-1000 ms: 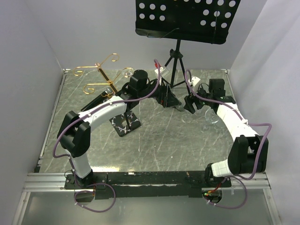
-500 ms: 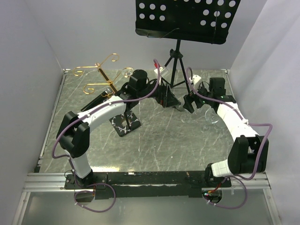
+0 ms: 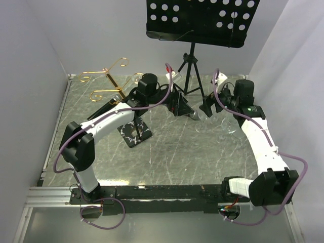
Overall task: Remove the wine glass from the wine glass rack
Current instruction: Place the wine glass at the center of the board, then adjust the wine rack at the center of the board.
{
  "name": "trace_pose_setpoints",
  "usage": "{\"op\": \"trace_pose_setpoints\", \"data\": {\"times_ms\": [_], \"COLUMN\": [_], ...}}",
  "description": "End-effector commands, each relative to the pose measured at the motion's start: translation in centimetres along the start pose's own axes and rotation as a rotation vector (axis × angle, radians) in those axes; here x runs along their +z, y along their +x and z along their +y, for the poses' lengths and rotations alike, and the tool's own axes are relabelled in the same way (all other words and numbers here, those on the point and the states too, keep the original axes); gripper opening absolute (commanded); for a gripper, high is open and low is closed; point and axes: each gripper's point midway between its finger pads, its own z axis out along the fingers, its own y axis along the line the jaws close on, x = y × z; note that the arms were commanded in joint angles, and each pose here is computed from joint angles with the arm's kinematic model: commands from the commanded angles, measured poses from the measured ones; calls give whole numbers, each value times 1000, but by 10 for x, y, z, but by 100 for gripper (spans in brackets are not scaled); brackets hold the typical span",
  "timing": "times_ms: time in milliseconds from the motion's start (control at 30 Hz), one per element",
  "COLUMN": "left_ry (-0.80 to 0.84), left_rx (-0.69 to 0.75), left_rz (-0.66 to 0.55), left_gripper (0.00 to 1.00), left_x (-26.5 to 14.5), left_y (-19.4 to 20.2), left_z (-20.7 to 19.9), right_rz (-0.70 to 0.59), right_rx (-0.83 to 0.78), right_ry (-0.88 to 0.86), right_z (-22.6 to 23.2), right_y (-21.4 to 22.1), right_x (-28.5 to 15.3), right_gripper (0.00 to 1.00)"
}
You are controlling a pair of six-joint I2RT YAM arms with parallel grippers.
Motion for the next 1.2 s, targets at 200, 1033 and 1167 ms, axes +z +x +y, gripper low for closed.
{"op": "trace_pose_setpoints", "data": {"times_ms": [200,1033,1167], "left_ry": [44,-745,-756], "left_rx": [417,318,326], "left_rz": [-34,576,607], "left_gripper": [100,100,100], "left_x": [-46,-295,-301], "left_y": [-82,5,11], "left_z": [-84,-17,-11], "right_rz": [-202,-243,-197], "right_rx": [-1,-164,-122], "right_ry": [156,88,147], "right_z": [-1,40,26], "right_y": [-74,-159,-156], "right_x": [-57,68,105], "right_gripper": [100,92,80]}}
